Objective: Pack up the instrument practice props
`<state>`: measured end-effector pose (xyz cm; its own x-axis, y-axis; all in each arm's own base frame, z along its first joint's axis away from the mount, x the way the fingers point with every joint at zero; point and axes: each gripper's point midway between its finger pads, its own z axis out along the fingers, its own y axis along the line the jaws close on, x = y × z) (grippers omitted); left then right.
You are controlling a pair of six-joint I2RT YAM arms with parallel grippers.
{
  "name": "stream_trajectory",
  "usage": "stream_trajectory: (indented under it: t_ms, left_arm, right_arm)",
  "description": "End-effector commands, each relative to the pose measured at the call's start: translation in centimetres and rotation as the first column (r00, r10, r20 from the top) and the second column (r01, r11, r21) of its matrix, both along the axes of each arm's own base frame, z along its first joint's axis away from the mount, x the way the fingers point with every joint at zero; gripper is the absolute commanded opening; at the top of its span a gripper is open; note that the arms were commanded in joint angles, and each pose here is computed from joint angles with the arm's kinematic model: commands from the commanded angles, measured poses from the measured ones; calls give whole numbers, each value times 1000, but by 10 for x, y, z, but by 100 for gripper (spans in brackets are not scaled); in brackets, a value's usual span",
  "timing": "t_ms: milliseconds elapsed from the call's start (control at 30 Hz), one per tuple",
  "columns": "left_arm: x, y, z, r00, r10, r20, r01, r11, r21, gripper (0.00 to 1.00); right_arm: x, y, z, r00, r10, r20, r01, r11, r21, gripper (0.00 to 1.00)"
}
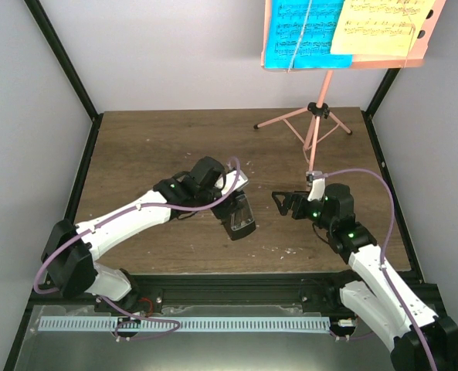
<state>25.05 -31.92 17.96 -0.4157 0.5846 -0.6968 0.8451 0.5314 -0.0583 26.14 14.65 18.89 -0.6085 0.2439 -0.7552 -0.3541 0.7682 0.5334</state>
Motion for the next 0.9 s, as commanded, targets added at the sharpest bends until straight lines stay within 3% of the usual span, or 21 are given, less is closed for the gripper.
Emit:
stream_trajectory:
  t_ms: [0, 67, 200, 333, 400, 533, 700, 867]
  left_arm:
    - [19, 25, 1, 972, 235, 21, -235, 971, 34, 41]
    - [24, 35, 1, 937, 350, 1, -349, 936, 30, 42]
    - [10, 22, 4, 911, 403, -87, -406, 913, -27, 48]
    - [-11, -3, 10, 929, 353, -113, -360, 932, -49, 78]
    - [-17, -6, 13, 938, 327, -111, -334, 941, -50, 85]
    - [-20, 6, 32, 941, 333, -66, -338, 937, -88, 90]
    - [-30, 25, 78, 946, 321, -50, -322, 906, -276, 100]
    - [9, 75, 50, 862, 444, -245, -505, 795, -335, 100]
  right_arm:
    - [2, -8, 6, 999, -45, 19, 45, 999, -2, 100]
    - [2, -11, 8, 998, -57, 21, 57, 998, -7, 100]
    - [0, -14, 7, 997, -74, 24, 74, 997, -10, 100]
    - [0, -17, 8, 996, -84, 33, 84, 996, -15, 100]
    - [0, -20, 10, 994, -101, 37, 102, 995, -19, 100]
    - [-2, -28, 18, 987, -144, 65, 146, 989, -22, 100]
    - [-17, -29, 38, 979, -154, 136, 143, 986, 88, 100]
    - [-29, -10, 9, 998, -53, 30, 47, 984, 173, 100]
